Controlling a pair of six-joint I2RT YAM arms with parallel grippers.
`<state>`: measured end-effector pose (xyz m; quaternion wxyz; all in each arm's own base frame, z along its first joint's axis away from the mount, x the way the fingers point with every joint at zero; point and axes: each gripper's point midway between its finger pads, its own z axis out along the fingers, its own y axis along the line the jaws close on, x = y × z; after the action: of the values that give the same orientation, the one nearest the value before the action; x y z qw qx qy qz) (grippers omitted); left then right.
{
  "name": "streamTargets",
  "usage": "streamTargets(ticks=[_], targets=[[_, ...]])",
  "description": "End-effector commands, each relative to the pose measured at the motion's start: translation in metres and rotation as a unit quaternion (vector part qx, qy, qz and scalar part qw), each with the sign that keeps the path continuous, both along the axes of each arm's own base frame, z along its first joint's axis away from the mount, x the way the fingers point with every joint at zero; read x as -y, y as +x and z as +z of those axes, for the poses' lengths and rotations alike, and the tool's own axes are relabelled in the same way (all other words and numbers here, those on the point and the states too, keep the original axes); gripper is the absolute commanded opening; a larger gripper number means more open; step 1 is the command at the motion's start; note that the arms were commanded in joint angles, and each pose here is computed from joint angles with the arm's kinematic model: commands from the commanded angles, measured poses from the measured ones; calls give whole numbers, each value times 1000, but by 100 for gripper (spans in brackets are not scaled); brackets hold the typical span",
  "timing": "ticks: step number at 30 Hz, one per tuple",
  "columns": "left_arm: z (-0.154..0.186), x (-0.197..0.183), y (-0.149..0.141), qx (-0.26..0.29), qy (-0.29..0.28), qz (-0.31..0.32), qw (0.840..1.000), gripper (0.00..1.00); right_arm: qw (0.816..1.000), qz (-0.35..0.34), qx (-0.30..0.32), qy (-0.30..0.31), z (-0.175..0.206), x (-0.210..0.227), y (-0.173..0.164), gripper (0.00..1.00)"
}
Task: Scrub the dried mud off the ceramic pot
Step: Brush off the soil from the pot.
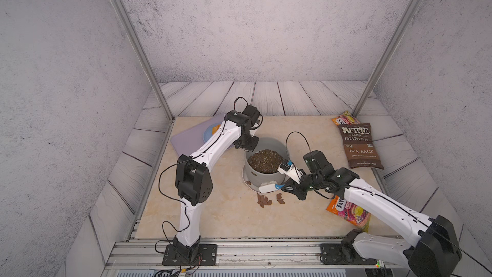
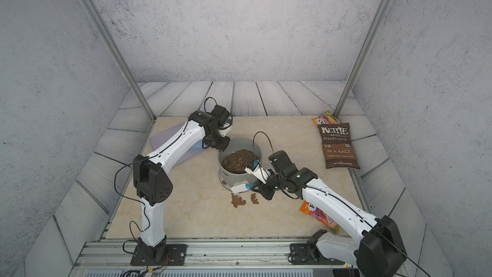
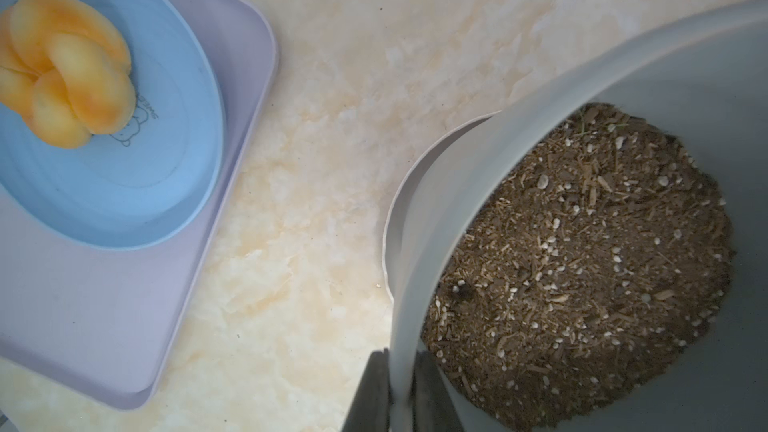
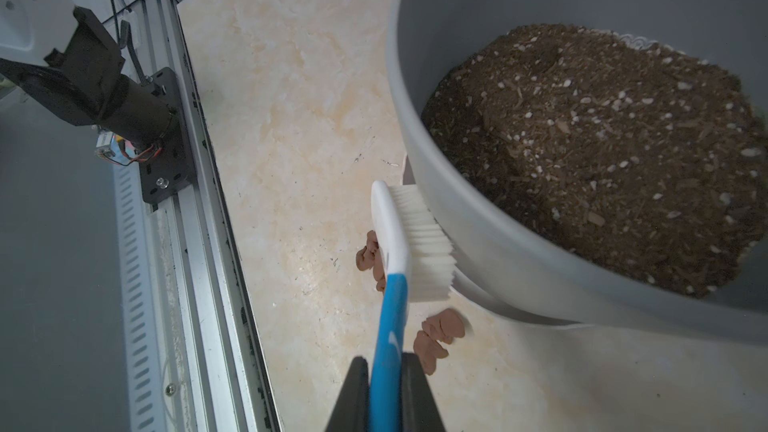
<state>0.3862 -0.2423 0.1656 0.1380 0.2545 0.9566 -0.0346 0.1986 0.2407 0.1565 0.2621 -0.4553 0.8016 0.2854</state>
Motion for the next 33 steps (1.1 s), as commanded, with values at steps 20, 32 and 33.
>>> streamTargets(ticks=[20,32,33], targets=[[-39,-3,-5,-52,38,-113,991,0,997,60,7,38,38,-16,-55,0],[-42,-10,16,-44,49,-233,970,0,994,79,11,69,66,-25,-46,0],[-43,-11,19,-41,52,-237,969,0,994,79,6,74,68,-25,-46,0]])
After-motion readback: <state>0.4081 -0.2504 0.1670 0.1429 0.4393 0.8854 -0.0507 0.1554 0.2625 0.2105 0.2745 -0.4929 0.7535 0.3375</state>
